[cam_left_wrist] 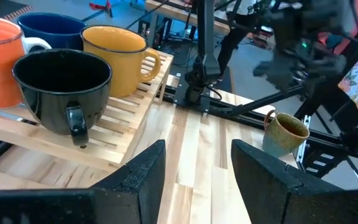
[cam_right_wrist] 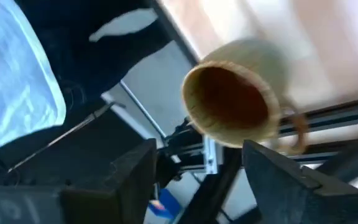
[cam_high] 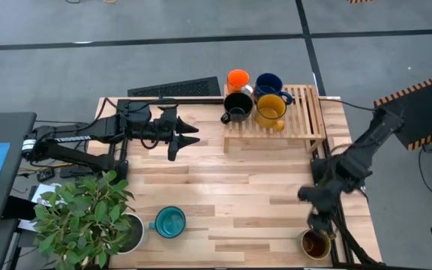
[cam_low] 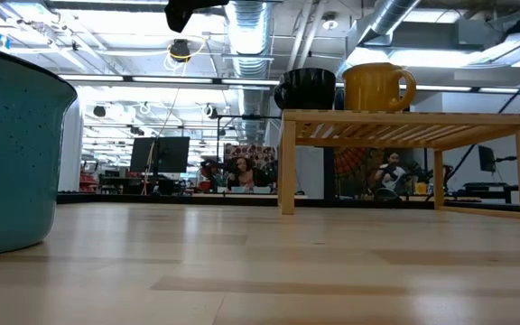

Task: Place coffee mugs
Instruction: Put the dark green patterned mug on the shelf

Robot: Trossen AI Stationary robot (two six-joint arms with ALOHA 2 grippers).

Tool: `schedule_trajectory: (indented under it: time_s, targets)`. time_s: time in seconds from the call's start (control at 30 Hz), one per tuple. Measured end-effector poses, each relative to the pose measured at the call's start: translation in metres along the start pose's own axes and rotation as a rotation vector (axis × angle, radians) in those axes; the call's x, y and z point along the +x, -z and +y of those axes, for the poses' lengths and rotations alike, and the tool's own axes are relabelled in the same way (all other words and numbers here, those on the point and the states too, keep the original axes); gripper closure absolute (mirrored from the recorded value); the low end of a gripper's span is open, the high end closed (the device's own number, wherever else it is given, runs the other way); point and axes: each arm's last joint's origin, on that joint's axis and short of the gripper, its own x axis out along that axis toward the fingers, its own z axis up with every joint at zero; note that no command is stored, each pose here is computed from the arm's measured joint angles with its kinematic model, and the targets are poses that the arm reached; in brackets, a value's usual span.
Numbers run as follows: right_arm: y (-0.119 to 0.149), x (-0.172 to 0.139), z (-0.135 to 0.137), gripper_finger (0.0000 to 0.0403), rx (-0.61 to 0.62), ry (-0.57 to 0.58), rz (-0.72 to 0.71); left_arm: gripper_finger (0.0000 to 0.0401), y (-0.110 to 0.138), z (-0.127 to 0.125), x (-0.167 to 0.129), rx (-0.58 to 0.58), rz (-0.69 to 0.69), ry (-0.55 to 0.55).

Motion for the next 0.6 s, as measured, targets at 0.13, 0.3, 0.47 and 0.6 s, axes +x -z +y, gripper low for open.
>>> schedule_trajectory:
  time_s: [0.13, 0.3, 0.47, 0.6]
  targets:
    - [0.006, 0.033, 0.009, 0.0193, 0.042, 0.019, 0.050, 0.0234, 0.000, 0.000, 0.000, 0.000, 0.000, 0.000]
    - [0.007, 0.068, 0.011, 0.0288, 0.148, 0.143, 0.066, 0.0234, 0.000, 0.000, 0.000, 0.015, 0.000, 0.000]
    - [0.005, 0.093, 0.013, 0.0383, 0.216, 0.184, 0.062, 0.0234, 0.000, 0.000, 0.000, 0.020, -0.001, 0.000]
    - [0.002, 0.113, 0.011, 0.0374, 0.263, 0.244, 0.038, 0.0234, 0.000, 0.000, 0.000, 0.020, 0.000, 0.000]
